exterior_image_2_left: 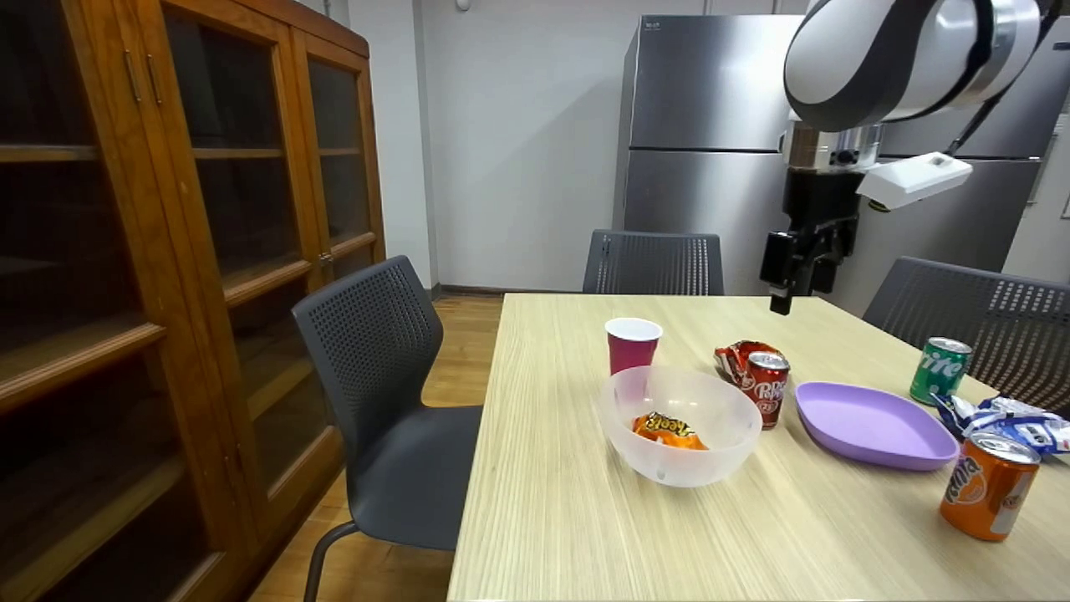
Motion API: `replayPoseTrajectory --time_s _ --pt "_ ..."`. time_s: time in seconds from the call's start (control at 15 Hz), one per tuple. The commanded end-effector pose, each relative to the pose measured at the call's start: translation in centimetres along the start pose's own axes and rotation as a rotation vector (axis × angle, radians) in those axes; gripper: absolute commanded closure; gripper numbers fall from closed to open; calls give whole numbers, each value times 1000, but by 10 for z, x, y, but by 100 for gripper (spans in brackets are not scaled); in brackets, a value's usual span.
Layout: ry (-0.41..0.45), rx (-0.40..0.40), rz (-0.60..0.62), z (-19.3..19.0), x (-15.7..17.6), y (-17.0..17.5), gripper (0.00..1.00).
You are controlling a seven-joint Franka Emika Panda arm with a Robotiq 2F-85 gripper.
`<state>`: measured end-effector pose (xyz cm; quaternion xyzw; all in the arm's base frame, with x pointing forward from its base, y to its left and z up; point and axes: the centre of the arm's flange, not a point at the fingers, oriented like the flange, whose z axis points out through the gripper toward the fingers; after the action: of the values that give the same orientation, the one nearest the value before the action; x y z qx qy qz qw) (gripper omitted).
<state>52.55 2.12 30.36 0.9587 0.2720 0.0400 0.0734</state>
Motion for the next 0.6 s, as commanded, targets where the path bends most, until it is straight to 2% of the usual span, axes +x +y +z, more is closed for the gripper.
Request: replayPoseTrajectory --time_s 0.0,0.53 --pt "20 14 75 1 -31 34 0" --pt "-32 25 316 21 -95 106 0"
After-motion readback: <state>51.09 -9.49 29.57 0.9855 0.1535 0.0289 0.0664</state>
